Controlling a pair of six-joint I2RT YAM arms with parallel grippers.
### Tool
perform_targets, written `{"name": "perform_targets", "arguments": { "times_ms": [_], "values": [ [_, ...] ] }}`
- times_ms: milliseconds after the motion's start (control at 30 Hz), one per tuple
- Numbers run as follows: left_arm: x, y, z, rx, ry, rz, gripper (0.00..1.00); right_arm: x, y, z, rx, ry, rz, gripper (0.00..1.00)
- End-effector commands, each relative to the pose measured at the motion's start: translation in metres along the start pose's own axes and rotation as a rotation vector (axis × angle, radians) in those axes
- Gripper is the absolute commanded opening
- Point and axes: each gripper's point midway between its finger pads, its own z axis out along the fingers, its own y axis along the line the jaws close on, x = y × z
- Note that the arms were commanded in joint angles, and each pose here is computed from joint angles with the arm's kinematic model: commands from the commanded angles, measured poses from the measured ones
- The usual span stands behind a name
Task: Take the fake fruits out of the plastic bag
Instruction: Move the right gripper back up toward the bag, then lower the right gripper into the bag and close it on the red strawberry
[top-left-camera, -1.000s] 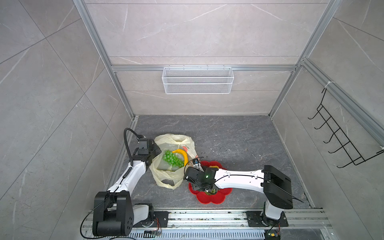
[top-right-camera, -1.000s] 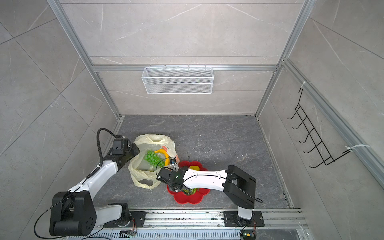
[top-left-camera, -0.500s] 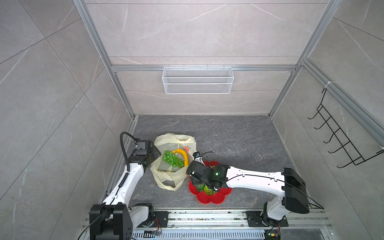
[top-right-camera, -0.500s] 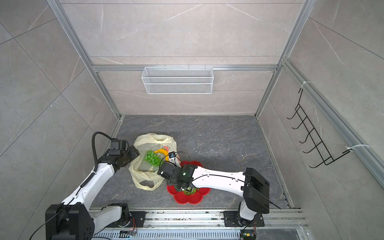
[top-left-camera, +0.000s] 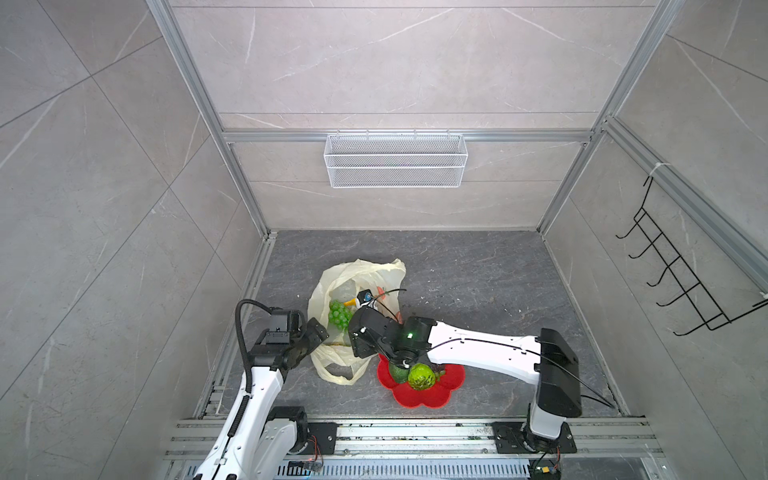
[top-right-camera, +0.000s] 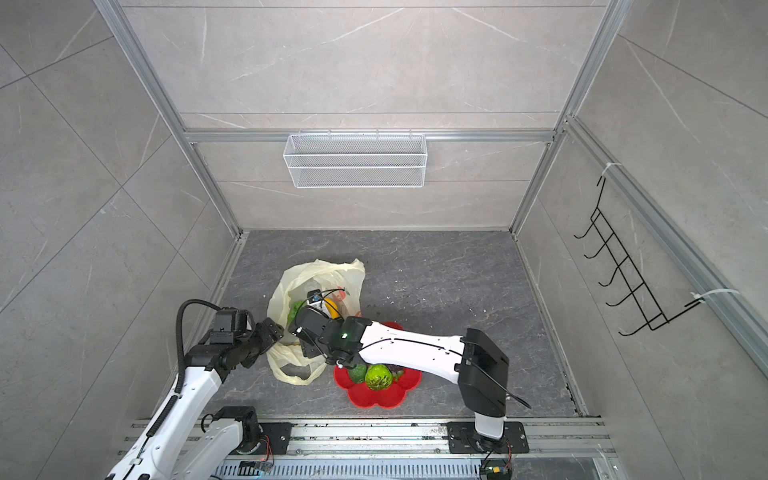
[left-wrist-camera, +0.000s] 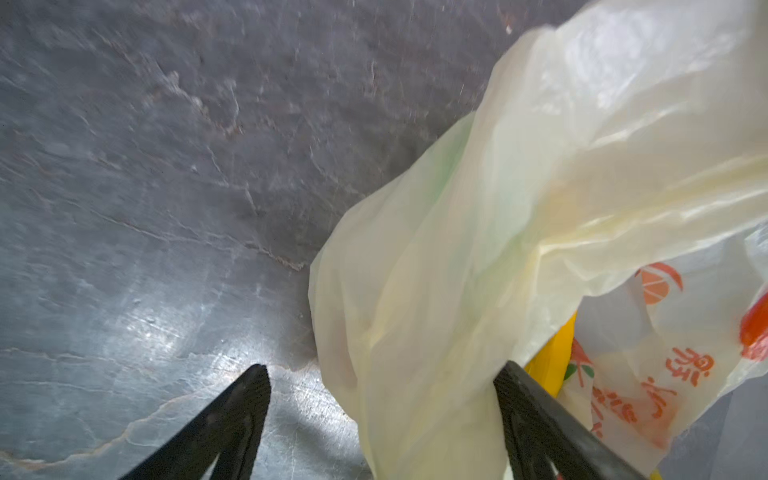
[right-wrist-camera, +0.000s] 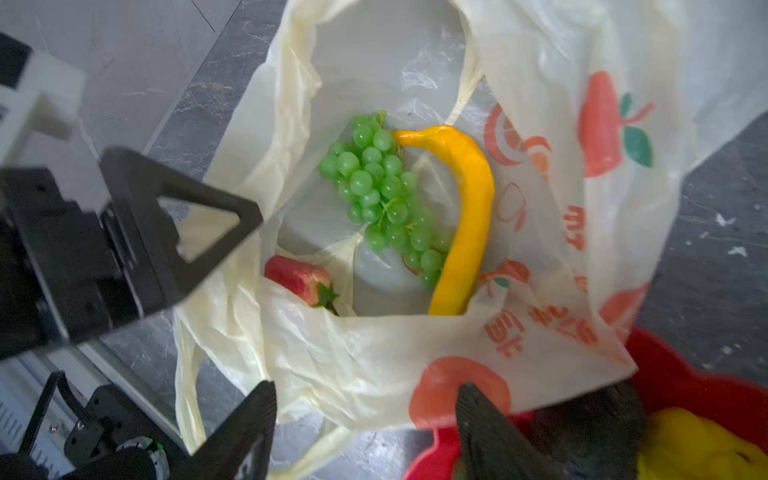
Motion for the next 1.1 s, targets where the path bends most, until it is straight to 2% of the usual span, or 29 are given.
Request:
{"name": "perform_targets", "arguments": {
  "times_ms": [0,67,167,267,367,533,800,1067],
  "values": [
    [0.007,-0.016,-0.003,0.071,0.032,0.028,0.86,0.005,0.002,0.025,-0.006,0.065,0.006,0.71],
    [0.013,-0.006,0.001,0.025,0.048,0.015,0.81,0.008,0.007,0.037,-0.02,0.089,0.027,0.71],
    [0.025,0.009,0.011,-0.023,0.085,-0.046,0.62,0.012,0.013,0.049,-0.035,0.115,0.042,0.71],
    [0.035,0.019,0.018,-0.034,0.099,-0.089,0.48,0.018,0.017,0.059,-0.039,0.138,0.059,0.71],
    [0.041,0.029,0.017,-0.045,0.079,-0.121,0.4,0.022,0.024,0.067,-0.062,0.159,0.077,0.71],
    [0.05,0.043,0.019,-0.056,0.057,-0.15,0.33,0.027,0.032,0.079,-0.086,0.18,0.092,0.71],
    [0.07,0.053,0.045,-0.06,0.128,-0.196,0.21,0.025,0.042,0.094,-0.119,0.204,0.106,0.7],
    [0.062,0.048,0.056,-0.044,0.114,-0.178,0.19,0.025,0.041,0.1,-0.114,0.204,0.101,0.7]
  ]
}}
